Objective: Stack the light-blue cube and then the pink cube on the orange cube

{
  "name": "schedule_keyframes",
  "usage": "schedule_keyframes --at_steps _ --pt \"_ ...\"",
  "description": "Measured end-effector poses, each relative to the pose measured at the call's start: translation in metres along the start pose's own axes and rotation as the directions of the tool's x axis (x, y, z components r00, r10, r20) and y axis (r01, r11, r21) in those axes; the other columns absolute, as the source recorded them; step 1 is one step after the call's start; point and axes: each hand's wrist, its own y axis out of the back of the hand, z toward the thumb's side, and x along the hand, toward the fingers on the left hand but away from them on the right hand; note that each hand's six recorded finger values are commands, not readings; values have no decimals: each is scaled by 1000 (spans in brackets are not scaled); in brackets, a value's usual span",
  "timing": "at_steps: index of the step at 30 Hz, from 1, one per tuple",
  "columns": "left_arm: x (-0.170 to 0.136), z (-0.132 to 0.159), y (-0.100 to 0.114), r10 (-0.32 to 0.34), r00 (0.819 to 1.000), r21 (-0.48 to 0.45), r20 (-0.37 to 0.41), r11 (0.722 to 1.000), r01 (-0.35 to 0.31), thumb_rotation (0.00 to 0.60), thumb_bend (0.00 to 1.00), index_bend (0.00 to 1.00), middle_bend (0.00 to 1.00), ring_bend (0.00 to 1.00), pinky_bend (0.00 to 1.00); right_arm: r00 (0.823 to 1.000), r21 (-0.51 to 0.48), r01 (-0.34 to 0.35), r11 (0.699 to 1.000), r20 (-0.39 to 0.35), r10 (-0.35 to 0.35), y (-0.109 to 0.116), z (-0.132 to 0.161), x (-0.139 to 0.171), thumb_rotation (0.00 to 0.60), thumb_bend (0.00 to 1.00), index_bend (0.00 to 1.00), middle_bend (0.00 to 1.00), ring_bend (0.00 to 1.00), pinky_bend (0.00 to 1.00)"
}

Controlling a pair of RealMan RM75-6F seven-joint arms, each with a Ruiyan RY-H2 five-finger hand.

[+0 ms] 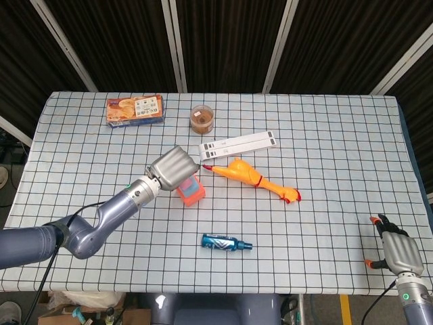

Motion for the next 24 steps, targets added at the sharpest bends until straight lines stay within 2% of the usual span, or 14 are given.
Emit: schedule_keyframes --at_steps 17,24 --pt "5 1 -4 -16 1000 14 -8 1000 17 600 412 608 958 822 967 1000 -1 -2 1000 1 2 0 -1 0 600 96 145 79 160 221" --pt "5 -1 -4 -19 1000 20 -17 1000 19 600 366 579 949 818 966 1000 1 -6 1000 3 6 -1 -2 0 600 96 145 79 160 222"
